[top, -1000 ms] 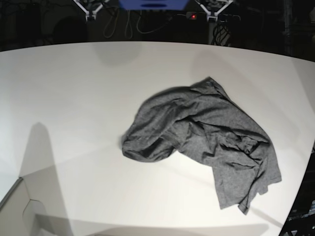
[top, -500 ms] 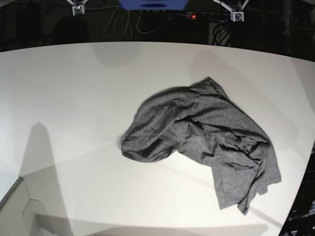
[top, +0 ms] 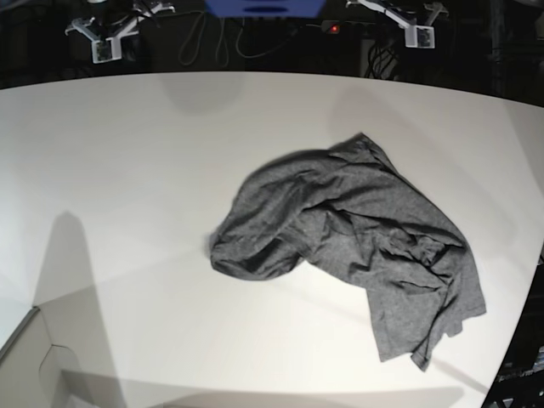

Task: Layout the t-shirt on the table in an organized manner, then fold the t-shirt properly
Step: 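Lower the right gripper onto the grey t-shirt edge and grasp it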

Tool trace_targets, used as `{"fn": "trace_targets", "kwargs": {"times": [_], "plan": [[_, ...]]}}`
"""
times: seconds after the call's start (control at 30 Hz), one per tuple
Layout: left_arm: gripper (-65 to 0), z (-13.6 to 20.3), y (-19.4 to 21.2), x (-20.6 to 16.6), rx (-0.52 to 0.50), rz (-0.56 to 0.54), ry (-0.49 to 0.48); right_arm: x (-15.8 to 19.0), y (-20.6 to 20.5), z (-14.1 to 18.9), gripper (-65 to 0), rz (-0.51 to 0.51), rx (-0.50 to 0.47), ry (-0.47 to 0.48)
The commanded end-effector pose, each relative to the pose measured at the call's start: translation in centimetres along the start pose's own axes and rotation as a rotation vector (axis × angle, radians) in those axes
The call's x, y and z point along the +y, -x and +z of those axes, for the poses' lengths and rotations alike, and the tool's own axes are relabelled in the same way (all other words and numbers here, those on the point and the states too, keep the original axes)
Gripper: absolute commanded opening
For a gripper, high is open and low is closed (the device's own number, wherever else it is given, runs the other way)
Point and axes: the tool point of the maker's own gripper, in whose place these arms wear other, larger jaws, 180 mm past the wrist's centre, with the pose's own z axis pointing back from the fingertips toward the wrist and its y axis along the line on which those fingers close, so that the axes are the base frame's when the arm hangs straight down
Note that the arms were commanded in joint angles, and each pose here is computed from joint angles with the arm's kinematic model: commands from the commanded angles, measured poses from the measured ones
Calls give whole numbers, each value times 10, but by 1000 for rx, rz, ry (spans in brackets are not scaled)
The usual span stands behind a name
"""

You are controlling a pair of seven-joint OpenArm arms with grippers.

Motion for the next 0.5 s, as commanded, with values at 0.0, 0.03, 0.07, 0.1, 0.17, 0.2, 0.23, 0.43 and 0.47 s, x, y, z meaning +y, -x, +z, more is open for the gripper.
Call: {"fn": "trace_targets", "kwargs": {"times": [0.0, 0.03, 0.07, 0.1, 0.17, 0.2, 0.23, 0.43, 0.47], "plan": [[-650, 6, -17, -7, -53, -3, 20, 1, -17, 5, -650, 10, -51, -7], [-650, 8, -26, -11, -75, -5, 31, 3, -26, 6, -650, 11, -75, -12], [-650, 10, -36, -16, -102, -6, 43, 5, -35, 8, -650, 12, -97, -16], [-650, 12, -47, -21, -130, -5, 54, 7, -45, 10, -650, 13, -125, -20], [-650, 15, -62, -27, -168, -2, 71, 10, -63, 12, -650, 14, -171, -28], [-650, 15, -68, -28, -184, -3, 75, 10, -70, 11, -650, 15, -189, -29], [-650, 15, -71, -28, -192, -7, 75, 10, -80, 8, -650, 15, -218, -29], [-650, 7, -91, -30, -246, -12, 84, 17, -118, -14, -650, -4, -283, -38], [-650, 6, -95, -26, -257, -16, 74, 18, -124, -18, -650, -8, -281, -37]]}}
